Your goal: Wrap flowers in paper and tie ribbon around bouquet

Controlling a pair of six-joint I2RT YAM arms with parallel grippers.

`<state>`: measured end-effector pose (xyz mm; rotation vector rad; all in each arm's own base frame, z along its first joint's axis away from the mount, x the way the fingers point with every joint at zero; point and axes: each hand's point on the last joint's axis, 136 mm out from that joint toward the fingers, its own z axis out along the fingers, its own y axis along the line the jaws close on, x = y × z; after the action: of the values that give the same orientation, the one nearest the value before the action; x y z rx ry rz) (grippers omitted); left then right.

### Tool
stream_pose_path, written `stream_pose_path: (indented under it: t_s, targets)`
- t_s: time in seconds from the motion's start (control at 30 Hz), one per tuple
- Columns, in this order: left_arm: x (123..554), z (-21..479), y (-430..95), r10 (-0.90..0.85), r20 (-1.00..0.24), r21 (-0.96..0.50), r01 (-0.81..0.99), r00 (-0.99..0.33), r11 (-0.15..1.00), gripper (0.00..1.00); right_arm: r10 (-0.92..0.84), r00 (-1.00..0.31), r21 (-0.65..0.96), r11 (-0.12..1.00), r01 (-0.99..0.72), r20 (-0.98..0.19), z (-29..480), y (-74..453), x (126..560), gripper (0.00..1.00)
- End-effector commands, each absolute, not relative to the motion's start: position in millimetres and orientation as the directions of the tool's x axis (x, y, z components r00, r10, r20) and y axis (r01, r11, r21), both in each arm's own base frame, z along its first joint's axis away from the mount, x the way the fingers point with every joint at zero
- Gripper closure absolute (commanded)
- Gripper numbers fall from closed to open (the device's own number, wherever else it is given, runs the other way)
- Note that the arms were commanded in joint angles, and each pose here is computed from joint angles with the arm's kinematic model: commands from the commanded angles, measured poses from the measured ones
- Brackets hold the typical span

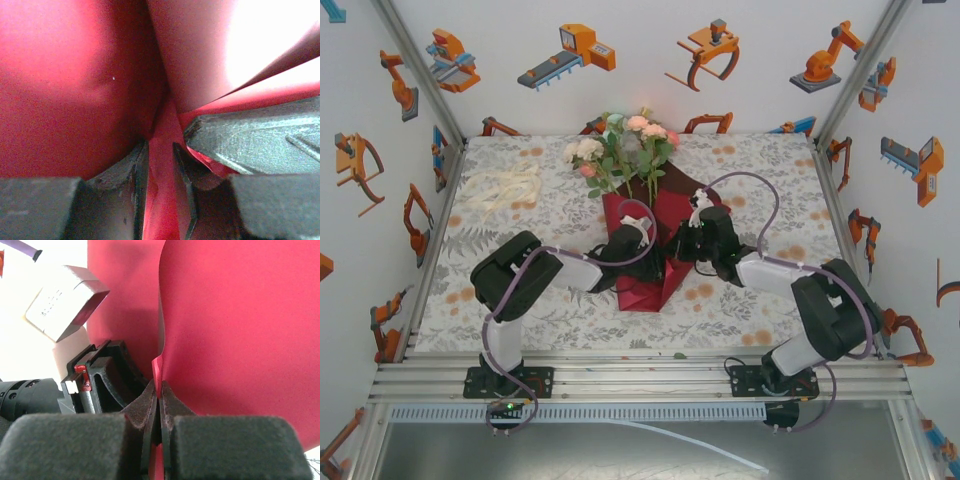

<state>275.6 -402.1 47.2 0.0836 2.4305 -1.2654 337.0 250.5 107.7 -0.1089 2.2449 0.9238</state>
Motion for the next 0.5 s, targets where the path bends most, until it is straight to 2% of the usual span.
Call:
stream_pose_path:
  t_s: [0.0,0.13,0.37,0.47]
  targets:
    - [281,71,-399,-0.124,-0.404,-0.749,0.250,-0.906,0.614,0.68,0.210,-0.713,0.599,0.721,-0.349,-0.669,122,253,341,0.93]
    - [289,90,-384,-0.074,-0.484,-0.637,0.293,-0.872,0.713,0.66,0.212,-0.706,0.587,0.734,-0.341,-0.676,121,245,339,0.93]
    - [295,116,-360,-0.030,-0.553,-0.529,0.323,-0.833,0.785,0.65,0.211,-0.710,0.575,0.752,-0.322,-0.672,118,238,339,0.94]
    - [298,124,-351,-0.048,-0.565,-0.530,0.317,-0.824,0.787,0.65,0.205,-0.718,0.584,0.742,-0.329,-0.665,117,241,339,0.94]
